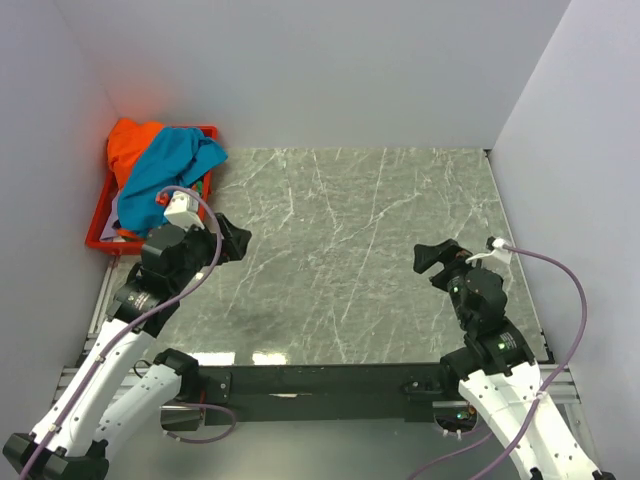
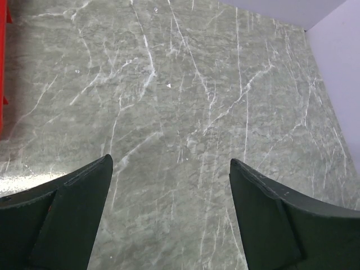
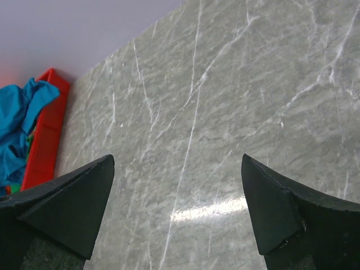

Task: Fold and stack the t-shirts
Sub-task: Grab the tshirt from the pile

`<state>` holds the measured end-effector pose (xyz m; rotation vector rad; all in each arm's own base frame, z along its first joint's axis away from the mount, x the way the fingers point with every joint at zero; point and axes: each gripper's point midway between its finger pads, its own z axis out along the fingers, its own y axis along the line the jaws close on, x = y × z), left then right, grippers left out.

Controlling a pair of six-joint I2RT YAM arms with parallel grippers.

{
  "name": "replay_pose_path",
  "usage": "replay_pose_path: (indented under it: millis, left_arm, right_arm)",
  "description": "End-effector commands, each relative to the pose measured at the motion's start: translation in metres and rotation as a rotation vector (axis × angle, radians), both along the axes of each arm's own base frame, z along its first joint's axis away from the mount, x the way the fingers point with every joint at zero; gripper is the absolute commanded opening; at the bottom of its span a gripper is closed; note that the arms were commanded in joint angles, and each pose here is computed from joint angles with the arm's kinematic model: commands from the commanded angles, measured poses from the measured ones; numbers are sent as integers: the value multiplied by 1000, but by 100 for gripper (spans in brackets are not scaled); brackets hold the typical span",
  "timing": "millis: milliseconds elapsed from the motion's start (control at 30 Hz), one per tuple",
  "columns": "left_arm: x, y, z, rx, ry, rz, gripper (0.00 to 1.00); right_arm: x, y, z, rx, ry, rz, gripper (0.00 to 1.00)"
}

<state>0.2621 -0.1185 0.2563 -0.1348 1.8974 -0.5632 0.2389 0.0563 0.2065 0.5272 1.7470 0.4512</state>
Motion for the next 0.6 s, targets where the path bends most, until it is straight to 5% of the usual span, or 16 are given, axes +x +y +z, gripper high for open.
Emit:
replay_pose_path:
  millis: [0,367,567]
  left_arm:
    - [4,-2,18,-23,-45,-3,90]
    - [29,23,25,37,16,184,100]
    - [67,76,40,166,74,503,100]
  right_arm:
    - [2,4,4,-11,-35,29,100]
    - [6,29,-15,-62,19,180,98]
    - [8,39,-24,-74,67,232,96]
